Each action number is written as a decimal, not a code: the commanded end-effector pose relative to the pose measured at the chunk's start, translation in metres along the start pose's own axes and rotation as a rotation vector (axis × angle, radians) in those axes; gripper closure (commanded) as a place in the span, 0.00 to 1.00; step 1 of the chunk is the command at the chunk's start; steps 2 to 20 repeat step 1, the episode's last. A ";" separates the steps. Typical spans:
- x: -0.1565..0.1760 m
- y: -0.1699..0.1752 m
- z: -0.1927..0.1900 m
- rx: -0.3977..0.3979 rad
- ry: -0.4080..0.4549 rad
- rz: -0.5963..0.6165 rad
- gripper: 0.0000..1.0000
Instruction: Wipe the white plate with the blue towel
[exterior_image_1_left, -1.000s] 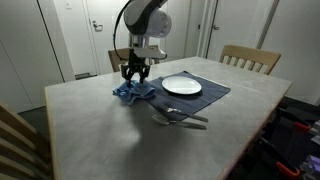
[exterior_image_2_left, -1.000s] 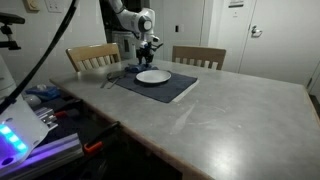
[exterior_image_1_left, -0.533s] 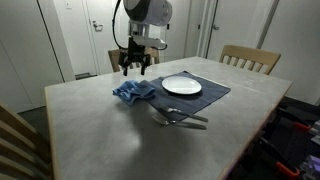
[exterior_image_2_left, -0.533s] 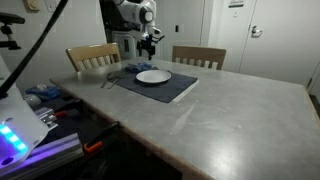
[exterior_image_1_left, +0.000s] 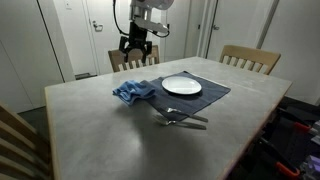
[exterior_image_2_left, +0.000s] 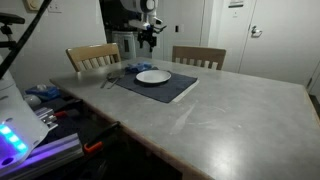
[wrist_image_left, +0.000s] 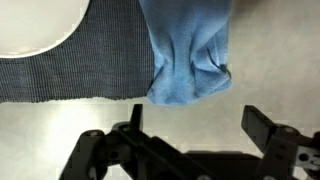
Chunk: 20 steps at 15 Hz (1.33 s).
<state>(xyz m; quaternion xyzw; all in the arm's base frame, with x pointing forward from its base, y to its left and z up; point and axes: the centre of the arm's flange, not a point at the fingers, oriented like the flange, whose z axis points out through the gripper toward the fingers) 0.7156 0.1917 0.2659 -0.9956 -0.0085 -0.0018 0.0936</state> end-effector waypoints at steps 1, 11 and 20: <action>-0.007 0.006 -0.011 0.018 -0.024 0.015 0.00; -0.007 0.006 -0.011 0.018 -0.024 0.015 0.00; -0.007 0.006 -0.011 0.018 -0.024 0.015 0.00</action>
